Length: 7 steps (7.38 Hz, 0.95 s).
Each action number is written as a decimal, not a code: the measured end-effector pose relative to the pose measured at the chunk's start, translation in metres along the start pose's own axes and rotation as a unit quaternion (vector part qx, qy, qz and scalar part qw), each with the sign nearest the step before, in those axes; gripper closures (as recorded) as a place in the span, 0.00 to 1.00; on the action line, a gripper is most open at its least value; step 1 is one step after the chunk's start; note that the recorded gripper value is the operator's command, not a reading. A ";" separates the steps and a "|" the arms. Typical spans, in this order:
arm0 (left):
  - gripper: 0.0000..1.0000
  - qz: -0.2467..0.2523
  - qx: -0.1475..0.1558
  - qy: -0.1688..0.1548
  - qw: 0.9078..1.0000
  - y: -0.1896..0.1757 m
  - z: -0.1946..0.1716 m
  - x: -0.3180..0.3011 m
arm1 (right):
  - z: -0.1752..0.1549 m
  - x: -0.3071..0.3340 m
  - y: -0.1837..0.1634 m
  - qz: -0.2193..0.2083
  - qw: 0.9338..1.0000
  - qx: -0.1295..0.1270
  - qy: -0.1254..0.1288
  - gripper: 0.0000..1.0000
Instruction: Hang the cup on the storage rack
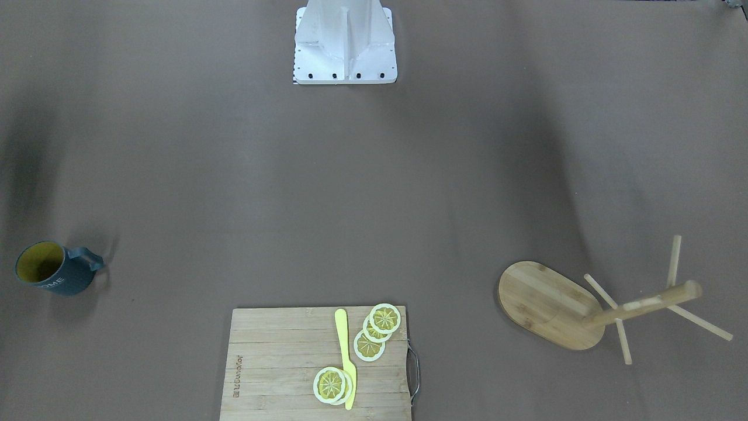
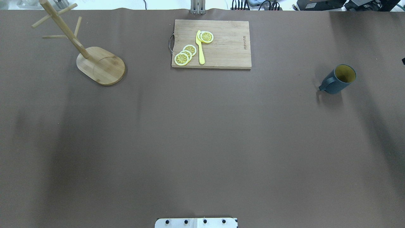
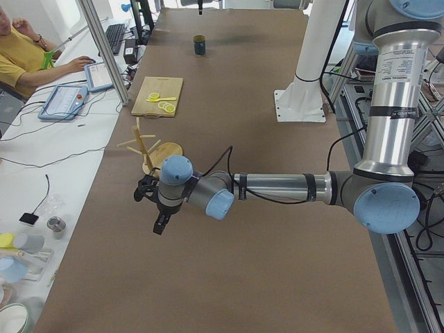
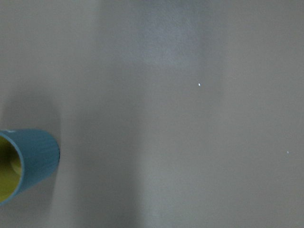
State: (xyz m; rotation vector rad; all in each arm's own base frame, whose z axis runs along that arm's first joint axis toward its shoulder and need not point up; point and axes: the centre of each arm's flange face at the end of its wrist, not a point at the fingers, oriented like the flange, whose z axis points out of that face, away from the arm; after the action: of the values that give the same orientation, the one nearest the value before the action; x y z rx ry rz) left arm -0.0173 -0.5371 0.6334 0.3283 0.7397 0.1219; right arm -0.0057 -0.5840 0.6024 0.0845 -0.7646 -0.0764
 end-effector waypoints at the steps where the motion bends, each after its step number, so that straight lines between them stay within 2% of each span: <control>1: 0.02 -0.014 -0.011 -0.002 1.000 0.005 0.003 -0.009 | 0.008 0.013 0.014 0.012 1.000 -0.009 0.002 0.00; 3: 0.02 -0.031 -0.021 -0.001 0.999 0.020 0.007 -0.028 | 0.028 0.045 0.052 0.042 0.999 -0.031 0.005 0.00; 4: 0.02 -0.028 -0.016 0.000 0.999 0.034 0.009 -0.032 | 0.029 0.050 0.059 0.048 0.998 -0.031 0.004 0.00; 5: 0.02 -0.019 -0.005 -0.001 1.000 0.052 0.011 -0.036 | 0.028 0.052 0.059 0.045 0.999 -0.025 0.003 0.00; 7: 0.02 -0.001 0.021 0.004 1.000 0.061 0.002 -0.029 | 0.025 0.049 0.055 0.028 1.000 -0.004 -0.001 0.00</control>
State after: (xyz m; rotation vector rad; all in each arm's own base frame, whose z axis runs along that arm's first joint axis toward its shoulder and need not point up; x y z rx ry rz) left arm -0.0372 -0.4869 0.6741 0.3676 0.7503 0.1060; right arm 0.0138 -0.5353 0.6600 0.0558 -0.7686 -0.0260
